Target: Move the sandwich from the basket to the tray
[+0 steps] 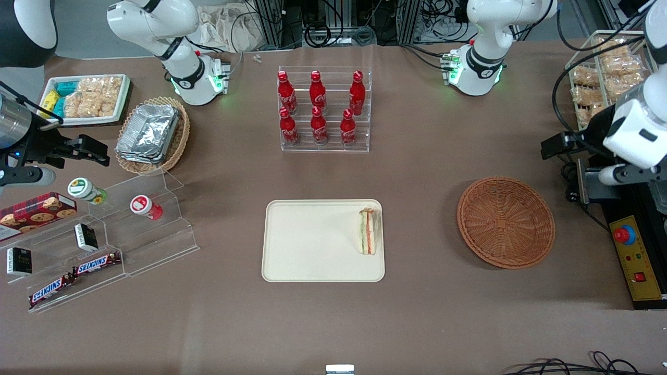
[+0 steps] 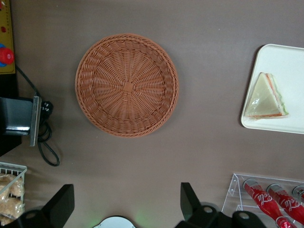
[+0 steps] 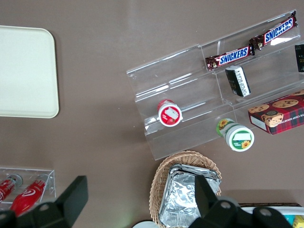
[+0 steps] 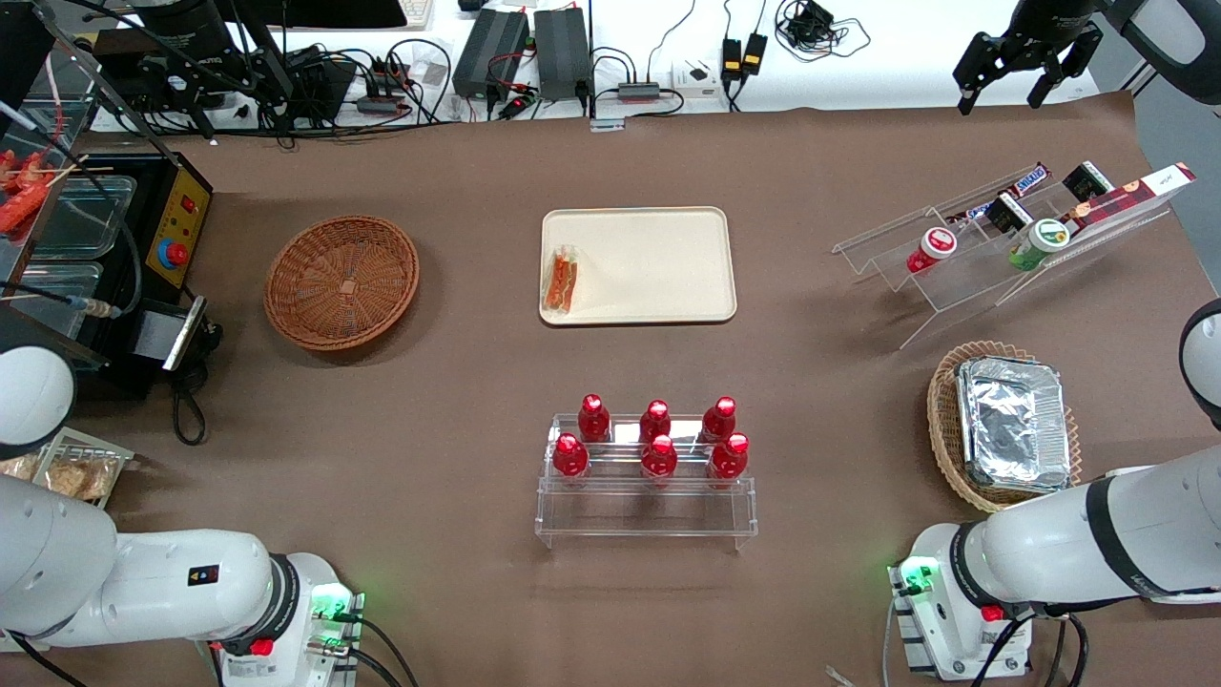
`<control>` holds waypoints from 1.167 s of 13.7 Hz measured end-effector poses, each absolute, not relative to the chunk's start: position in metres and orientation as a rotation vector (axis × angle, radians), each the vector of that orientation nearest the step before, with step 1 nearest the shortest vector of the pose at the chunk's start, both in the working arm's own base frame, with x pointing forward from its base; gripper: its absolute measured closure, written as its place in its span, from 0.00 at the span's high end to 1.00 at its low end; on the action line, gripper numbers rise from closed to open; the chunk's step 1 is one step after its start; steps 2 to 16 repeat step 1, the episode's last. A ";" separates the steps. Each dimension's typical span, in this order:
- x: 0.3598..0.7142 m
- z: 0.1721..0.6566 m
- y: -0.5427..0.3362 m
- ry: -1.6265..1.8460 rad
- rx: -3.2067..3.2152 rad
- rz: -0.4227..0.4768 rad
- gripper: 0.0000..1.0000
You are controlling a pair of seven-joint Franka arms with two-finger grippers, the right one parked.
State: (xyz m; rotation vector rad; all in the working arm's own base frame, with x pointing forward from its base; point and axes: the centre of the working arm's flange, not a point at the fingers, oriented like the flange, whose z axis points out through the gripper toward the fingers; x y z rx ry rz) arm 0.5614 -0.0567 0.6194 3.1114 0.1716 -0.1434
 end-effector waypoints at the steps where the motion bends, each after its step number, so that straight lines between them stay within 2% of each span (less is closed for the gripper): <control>1: 0.559 0.620 -0.058 0.168 3.113 -0.144 1.00; 16: 0.559 0.620 -0.058 0.168 3.113 -0.144 1.00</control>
